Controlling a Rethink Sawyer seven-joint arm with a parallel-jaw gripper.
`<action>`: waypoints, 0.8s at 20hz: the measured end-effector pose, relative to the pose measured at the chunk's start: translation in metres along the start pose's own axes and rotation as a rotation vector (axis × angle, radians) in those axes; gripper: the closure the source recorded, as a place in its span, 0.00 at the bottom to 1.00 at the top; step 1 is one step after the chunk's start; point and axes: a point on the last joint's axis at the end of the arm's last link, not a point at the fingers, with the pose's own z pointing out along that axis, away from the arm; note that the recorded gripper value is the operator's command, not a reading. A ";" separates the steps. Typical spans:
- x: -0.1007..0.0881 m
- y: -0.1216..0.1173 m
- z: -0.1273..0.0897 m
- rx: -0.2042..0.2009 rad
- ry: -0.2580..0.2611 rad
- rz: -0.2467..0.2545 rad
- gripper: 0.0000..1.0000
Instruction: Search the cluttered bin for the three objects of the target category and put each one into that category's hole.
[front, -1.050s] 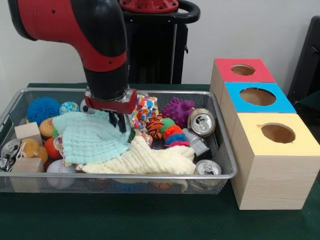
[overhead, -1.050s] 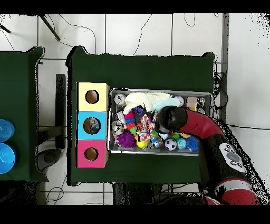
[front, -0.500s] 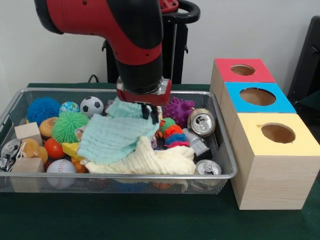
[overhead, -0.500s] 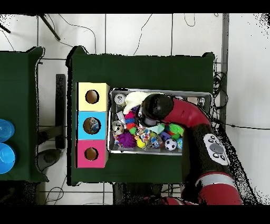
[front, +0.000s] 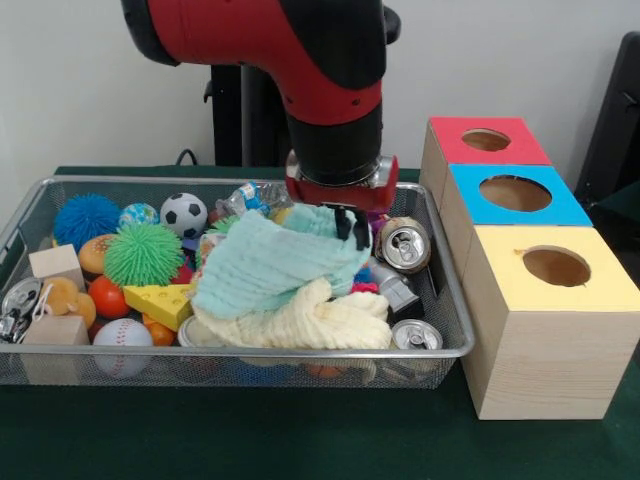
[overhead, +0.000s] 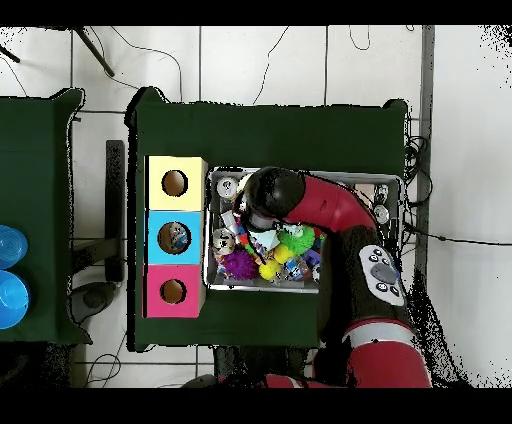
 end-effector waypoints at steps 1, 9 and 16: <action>0.000 0.003 0.000 -0.004 0.001 0.004 1.00; -0.003 0.017 -0.006 -0.023 0.004 0.044 1.00; -0.011 0.019 -0.012 -0.023 -0.004 0.063 1.00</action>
